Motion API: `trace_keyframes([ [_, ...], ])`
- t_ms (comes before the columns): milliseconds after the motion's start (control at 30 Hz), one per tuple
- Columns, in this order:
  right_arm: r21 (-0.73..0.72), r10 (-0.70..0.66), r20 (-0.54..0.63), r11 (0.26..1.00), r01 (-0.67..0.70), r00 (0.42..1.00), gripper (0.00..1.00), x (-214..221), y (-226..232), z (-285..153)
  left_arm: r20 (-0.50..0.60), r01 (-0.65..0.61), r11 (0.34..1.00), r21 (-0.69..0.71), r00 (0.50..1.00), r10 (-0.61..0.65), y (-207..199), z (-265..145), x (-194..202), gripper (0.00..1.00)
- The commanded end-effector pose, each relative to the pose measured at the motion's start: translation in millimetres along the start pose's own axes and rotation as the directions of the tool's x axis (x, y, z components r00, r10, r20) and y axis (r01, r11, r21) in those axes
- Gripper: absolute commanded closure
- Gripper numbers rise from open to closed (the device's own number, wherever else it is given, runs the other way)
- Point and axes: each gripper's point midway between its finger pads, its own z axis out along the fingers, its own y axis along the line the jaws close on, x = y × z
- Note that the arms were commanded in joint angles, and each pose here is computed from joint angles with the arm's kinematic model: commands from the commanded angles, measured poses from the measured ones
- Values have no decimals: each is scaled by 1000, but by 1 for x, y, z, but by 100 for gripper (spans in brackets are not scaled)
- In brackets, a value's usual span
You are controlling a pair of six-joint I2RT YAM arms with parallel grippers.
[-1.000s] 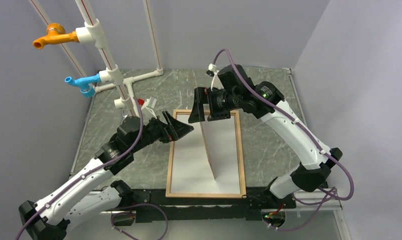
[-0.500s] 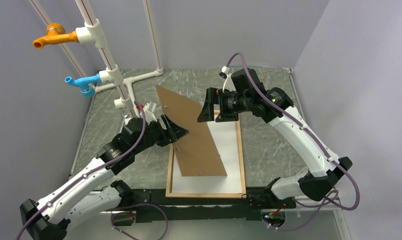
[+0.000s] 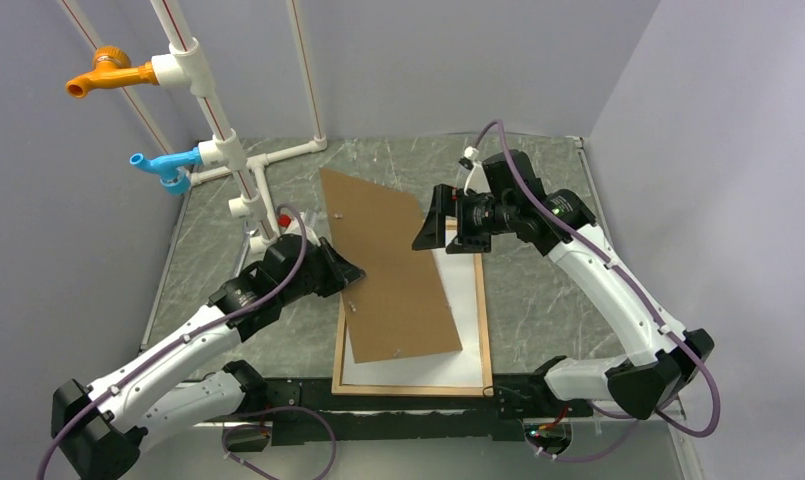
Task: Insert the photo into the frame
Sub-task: Turn over the photo frame item on the photo frame.
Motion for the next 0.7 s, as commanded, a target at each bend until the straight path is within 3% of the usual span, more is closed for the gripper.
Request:
trace_keyframes([
  [0, -2, -14, 46, 1000, 14, 999, 4, -5, -13, -6, 60, -63, 996, 62, 996, 59, -22, -16, -18, 100],
  [267, 63, 19, 95, 998, -25, 995, 0, -6, -62, -16, 163, -90, 961, 261, 985, 48, -59, -55, -35, 100],
  [400, 61, 28, 122, 998, -35, 992, 0, -4, -83, -24, 160, -139, 924, 356, 983, 86, -84, -76, -37, 100],
  [667, -184, 100, 153, 980, -72, 983, 0, -7, -98, -38, 164, -165, 816, 554, 983, 88, -127, -110, -36, 100],
])
